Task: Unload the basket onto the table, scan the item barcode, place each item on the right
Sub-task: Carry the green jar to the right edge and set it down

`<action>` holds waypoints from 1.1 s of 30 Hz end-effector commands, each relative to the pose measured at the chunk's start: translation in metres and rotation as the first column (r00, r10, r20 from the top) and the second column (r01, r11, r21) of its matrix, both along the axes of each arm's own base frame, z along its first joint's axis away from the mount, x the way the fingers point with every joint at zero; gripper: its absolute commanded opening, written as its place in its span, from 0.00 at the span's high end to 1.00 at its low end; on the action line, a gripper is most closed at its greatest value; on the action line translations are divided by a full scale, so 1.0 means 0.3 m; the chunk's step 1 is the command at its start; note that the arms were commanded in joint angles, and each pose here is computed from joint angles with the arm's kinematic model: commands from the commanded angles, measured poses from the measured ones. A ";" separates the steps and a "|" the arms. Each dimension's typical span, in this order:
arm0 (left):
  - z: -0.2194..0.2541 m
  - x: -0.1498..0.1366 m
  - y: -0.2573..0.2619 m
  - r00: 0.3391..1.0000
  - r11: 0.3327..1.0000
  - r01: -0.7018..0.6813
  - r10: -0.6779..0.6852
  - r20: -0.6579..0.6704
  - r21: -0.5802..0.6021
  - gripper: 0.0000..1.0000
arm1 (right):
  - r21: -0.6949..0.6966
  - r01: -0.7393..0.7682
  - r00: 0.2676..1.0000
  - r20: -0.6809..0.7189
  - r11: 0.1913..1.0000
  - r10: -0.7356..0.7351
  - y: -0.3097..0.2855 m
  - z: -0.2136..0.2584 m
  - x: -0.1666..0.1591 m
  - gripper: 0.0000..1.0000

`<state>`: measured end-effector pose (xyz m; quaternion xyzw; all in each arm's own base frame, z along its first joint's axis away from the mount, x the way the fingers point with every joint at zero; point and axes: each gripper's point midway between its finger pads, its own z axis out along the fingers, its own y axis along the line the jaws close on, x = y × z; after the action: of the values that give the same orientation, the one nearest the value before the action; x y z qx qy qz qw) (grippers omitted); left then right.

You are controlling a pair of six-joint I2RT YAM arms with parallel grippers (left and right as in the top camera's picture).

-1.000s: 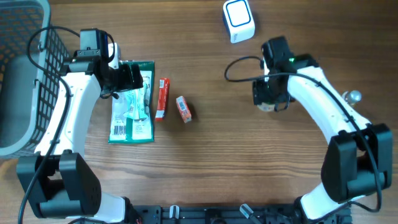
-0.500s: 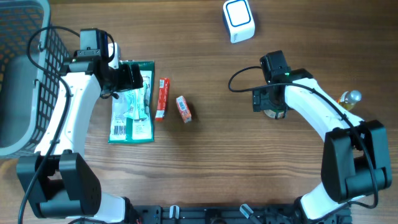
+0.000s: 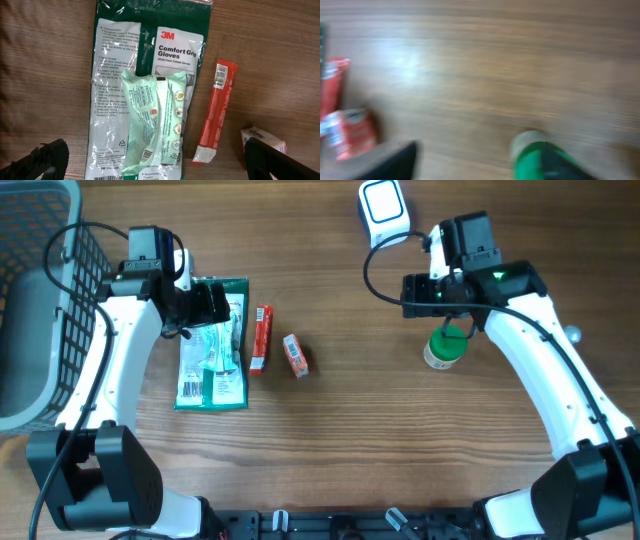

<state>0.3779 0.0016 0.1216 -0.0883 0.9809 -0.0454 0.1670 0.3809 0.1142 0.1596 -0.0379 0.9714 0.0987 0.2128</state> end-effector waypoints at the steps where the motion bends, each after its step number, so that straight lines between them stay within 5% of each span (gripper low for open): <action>1: 0.026 0.007 0.010 1.000 1.000 -0.006 0.006 0.022 0.007 0.00 | 0.150 0.110 0.985 -0.151 0.983 -0.088 0.074 -0.091 -0.043 0.92; 10: 0.026 0.007 0.010 1.000 1.000 -0.006 0.006 0.022 0.007 0.00 | -0.041 0.134 0.952 -0.273 0.990 -0.140 0.050 -0.377 -0.096 0.96; 20: 0.026 0.007 0.010 1.000 1.000 -0.005 0.005 0.022 0.007 0.00 | -0.464 0.226 0.921 -0.185 0.856 -0.344 -0.248 -0.373 -0.135 0.92; 33: 0.026 0.007 0.010 1.000 1.000 -0.006 0.006 0.022 0.007 0.00 | -0.565 0.262 0.846 -0.256 0.782 -0.468 -0.484 -0.360 -0.215 0.83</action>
<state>0.3779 0.0016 0.1216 -0.0883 0.9809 -0.0454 0.1670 0.3192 -0.0213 0.0541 0.1298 0.9740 -0.1835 0.0281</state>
